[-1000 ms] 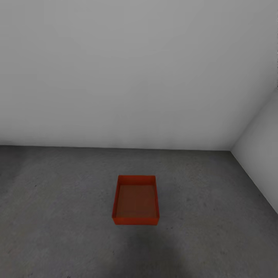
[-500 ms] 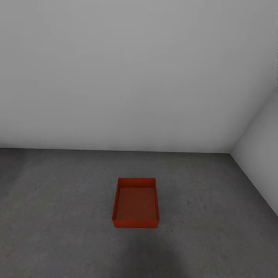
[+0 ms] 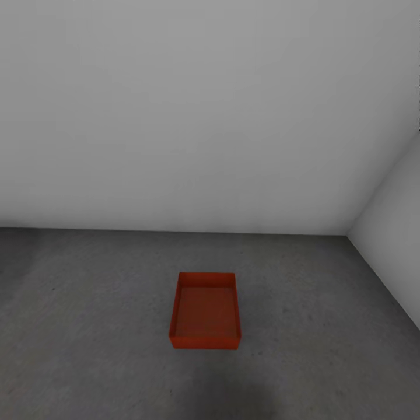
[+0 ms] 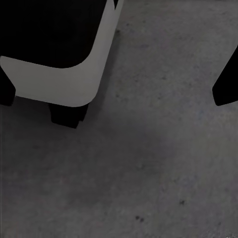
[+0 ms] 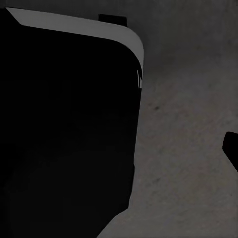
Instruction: Move the two storage containers from the living room to the garage. In the garage, place one container on the floor and stack the other container on top of it (either order is fine).
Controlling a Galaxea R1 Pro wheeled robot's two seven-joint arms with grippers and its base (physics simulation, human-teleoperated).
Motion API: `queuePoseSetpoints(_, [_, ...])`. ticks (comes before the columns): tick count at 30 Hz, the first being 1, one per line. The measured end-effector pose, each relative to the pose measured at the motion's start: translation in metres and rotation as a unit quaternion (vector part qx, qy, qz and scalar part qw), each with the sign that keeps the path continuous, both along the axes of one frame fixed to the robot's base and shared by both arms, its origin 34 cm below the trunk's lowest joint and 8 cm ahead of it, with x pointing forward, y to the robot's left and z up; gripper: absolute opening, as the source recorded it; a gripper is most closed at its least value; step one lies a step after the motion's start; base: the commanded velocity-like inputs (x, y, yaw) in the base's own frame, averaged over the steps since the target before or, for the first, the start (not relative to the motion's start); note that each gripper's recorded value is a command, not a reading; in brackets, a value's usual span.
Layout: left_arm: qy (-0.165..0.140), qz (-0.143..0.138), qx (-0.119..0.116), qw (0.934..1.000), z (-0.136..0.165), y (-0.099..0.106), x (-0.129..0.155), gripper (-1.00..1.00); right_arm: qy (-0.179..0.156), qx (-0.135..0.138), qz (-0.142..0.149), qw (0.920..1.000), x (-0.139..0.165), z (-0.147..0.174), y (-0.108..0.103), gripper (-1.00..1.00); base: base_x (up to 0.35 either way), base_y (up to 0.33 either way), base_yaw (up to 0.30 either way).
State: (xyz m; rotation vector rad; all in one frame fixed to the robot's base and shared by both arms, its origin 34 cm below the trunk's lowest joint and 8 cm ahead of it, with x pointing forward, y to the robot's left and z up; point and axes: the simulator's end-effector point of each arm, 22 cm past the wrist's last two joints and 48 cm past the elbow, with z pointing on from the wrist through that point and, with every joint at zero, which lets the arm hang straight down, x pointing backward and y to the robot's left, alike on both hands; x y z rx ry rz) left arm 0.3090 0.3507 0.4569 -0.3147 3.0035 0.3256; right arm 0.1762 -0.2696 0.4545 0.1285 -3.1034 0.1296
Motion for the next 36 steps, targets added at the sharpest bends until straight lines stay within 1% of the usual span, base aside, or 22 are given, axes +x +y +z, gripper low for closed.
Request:
queuePoseSetpoints(13, [-0.01, 0.0, 0.0, 0.9999, 0.004, 0.0, 0.008, 1.0, -0.01, 0.008, 0.0, 0.9999, 0.008, 0.001, 0.007, 1.0, 0.0, 0.0, 0.0])
queuePoseSetpoints(18, [-0.014, 0.0, 0.0, 0.9999, 0.005, 0.0, 0.011, 1.0, -0.018, 0.007, -0.004, 0.9998, 0.013, 0.001, 0.005, 1.0, 0.0, 0.0, 0.0])
queuePoseSetpoints(21, [-0.016, 0.0, 0.0, 0.9999, 0.006, 0.0, 0.013, 1.0, -0.027, 0.004, -0.006, 0.9996, 0.018, 0.001, -0.001, 1.0, 0.0, 0.0, 0.0])
queuePoseSetpoints(24, [-0.019, 0.0, 0.0, 0.9998, 0.007, 0.0, 0.015, 1.0, -0.032, 0.007, -0.007, 0.9995, 0.02, 0.002, -0.003, 1.0, 0.0, 0.0, 0.0])
queuePoseSetpoints(36, [-0.029, 0.0, 0.0, 0.9996, 0.01, 0.0, 0.022, 1.0, -0.038, 0.014, -0.004, 0.9992, 0.027, 0.003, -0.002, 1.0, 0.0, 0.0, 0.0])
